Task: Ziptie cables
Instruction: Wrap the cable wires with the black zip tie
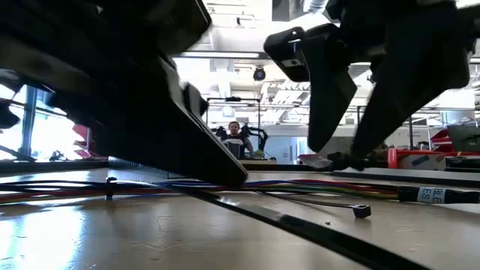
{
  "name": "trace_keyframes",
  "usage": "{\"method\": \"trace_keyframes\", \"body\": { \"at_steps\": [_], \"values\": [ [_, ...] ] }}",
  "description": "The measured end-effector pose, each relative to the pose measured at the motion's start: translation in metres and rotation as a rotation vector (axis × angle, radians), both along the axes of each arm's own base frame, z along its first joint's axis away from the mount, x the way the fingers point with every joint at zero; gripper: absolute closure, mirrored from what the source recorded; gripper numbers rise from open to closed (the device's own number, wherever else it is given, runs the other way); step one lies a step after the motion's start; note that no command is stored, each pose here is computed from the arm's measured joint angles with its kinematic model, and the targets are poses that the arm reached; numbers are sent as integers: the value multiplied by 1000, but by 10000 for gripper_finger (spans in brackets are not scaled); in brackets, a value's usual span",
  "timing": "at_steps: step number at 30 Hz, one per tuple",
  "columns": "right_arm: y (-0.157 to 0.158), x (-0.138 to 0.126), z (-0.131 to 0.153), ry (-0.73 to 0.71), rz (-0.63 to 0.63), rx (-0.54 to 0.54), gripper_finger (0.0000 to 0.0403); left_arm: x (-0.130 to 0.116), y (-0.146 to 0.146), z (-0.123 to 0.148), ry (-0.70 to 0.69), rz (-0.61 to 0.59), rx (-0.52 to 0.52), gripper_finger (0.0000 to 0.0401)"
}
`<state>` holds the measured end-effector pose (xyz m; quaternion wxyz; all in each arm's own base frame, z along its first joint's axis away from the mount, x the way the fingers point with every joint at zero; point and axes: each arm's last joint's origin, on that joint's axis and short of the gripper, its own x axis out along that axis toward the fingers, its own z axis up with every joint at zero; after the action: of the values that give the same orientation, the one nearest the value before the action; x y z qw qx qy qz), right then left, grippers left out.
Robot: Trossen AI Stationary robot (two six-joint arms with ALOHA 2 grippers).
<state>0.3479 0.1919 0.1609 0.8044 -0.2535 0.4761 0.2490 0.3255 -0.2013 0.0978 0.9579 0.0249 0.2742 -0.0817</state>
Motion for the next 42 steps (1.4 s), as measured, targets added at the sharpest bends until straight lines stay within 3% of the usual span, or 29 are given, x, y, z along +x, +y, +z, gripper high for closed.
{"method": "trace_keyframes", "body": {
  "at_steps": [11, 22, 33, 38, 42],
  "values": [
    [5, 24, -7, 76, 392, -237, 282, -13, -20, 1, -13, -57, -5, 401],
    [9, 30, -28, 126, 823, -449, 316, -13, -20, 1, -12, -54, -3, 400],
    [10, 31, -34, 136, 836, -439, 398, -13, -20, 1, -12, -53, -3, 400],
    [15, 30, -35, 128, 732, -434, 402, -12, -20, 1, -20, -46, -3, 400],
    [23, 27, -35, 109, 547, -438, 403, -12, -20, 1, -21, -43, -1, 400]
  ]
}}
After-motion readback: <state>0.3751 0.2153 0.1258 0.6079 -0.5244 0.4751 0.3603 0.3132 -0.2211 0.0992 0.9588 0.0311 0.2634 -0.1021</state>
